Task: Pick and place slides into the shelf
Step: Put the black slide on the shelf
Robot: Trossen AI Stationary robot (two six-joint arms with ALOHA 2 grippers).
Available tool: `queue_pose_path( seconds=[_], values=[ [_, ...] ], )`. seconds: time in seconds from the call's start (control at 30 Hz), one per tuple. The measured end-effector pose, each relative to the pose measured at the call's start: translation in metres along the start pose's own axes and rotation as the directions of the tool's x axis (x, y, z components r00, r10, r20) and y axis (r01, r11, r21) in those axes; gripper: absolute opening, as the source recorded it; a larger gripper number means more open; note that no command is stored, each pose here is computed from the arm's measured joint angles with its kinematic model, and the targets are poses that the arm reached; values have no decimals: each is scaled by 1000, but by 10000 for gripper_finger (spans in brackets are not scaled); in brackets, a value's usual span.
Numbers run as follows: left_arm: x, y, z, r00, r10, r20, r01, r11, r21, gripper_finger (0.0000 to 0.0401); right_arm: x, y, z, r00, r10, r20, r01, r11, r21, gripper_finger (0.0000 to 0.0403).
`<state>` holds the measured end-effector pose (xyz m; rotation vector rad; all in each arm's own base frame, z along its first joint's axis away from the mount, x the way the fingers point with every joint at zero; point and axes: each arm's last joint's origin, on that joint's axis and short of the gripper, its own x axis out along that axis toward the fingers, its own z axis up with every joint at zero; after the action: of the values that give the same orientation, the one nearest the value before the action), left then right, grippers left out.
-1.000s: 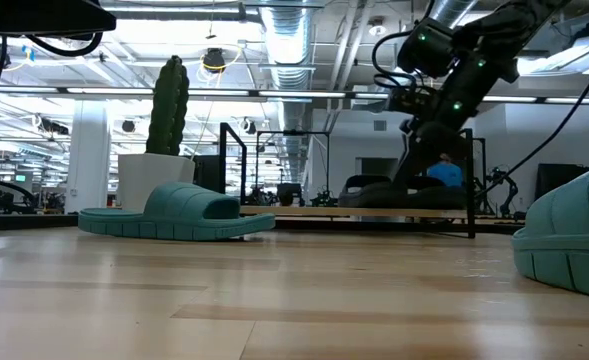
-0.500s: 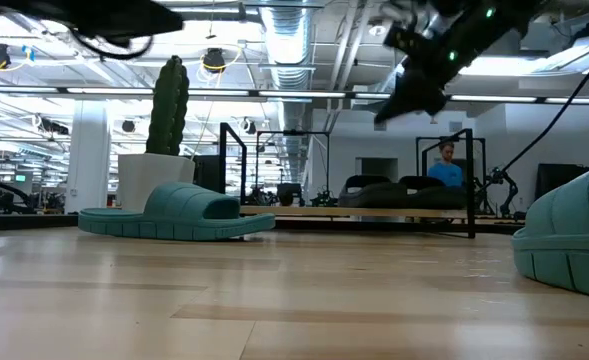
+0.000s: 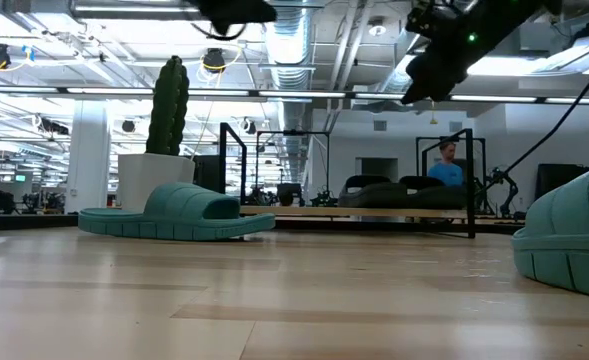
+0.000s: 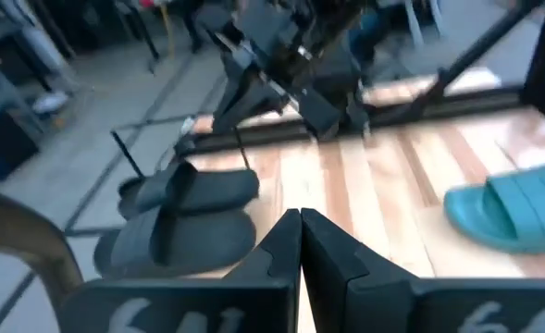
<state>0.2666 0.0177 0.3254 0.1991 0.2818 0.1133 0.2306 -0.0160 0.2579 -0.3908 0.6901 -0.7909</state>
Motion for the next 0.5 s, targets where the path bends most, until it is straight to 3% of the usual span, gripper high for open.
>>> queue_pose_path(
  seconds=[0.2, 0.37, 0.5],
  values=[
    [56, 38, 31, 963, 76, -257, -69, 997, 35, 0, 1, 1, -9, 998, -19, -62, 22, 999, 44, 0],
    [101, 80, 35, 898, 87, -430, -132, 988, -76, 0, -6, 0, -18, 994, -85, -74, 87, 996, 27, 0],
    [129, 112, 23, 843, 38, -537, -159, 970, -182, 0, -20, -6, -22, 995, -69, -66, 69, 998, -4, 0]
  ],
)
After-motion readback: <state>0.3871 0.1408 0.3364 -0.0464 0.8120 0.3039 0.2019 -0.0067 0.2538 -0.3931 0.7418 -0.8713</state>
